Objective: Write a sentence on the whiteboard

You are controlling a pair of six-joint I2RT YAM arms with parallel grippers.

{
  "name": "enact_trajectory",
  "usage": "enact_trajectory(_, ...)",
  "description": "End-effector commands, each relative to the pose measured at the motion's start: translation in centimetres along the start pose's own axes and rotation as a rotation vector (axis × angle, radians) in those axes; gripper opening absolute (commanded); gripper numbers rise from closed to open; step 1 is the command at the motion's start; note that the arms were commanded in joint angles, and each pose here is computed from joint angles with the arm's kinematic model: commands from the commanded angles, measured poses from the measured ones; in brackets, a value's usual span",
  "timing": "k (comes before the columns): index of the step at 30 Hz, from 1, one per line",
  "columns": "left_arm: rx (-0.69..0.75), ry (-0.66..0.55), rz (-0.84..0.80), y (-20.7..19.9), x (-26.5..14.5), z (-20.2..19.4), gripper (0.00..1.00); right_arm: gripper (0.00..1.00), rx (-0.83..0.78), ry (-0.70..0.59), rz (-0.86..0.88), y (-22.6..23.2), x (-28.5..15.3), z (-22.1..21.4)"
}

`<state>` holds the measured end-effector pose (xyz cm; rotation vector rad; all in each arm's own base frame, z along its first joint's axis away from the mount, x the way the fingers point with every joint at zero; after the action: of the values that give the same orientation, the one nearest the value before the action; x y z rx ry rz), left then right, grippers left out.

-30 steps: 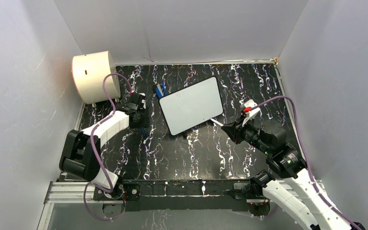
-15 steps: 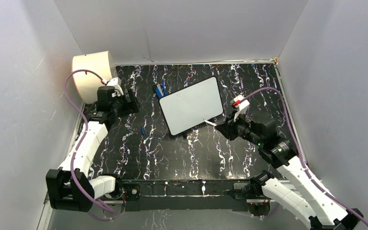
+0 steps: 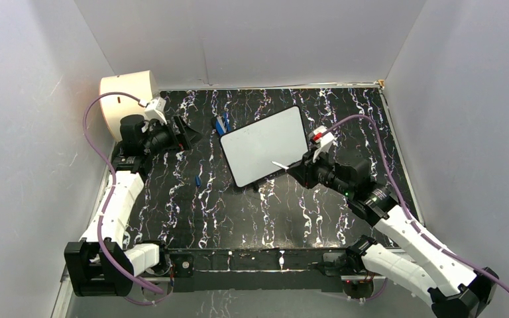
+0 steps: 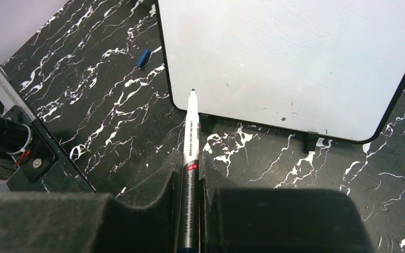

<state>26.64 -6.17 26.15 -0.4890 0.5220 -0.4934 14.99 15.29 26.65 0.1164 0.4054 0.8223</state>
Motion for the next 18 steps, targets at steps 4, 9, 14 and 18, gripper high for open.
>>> enact_trajectory(4,0.03,-0.024,-0.207,-1.7,0.1,1.0,0.83,0.0,-0.007,-0.111,-0.025,1.4,0.4,2.4)
enact_trajectory(9,0.044,-0.026,-0.261,-2.1,0.5,1.8,0.83,0.0,-0.044,-0.089,-0.038,2.3,1.0,2.3)
enact_trajectory(14,0.064,-0.004,-0.294,-1.9,1.3,2.2,0.82,0.0,-0.109,-0.12,-0.036,3.3,1.9,2.3)
enact_trajectory(18,0.058,0.027,-0.326,-1.4,2.5,1.9,0.82,0.0,-0.163,-0.133,-0.05,3.8,2.7,2.0)
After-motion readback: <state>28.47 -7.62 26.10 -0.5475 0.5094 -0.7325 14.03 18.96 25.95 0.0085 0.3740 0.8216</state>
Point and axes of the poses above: each gripper's point midway between its finger pads, its own x axis out along the fingers, its own y axis along the line the jaws close on, z = x × y, the point moved 9 cm from there along -x, back along the fingers
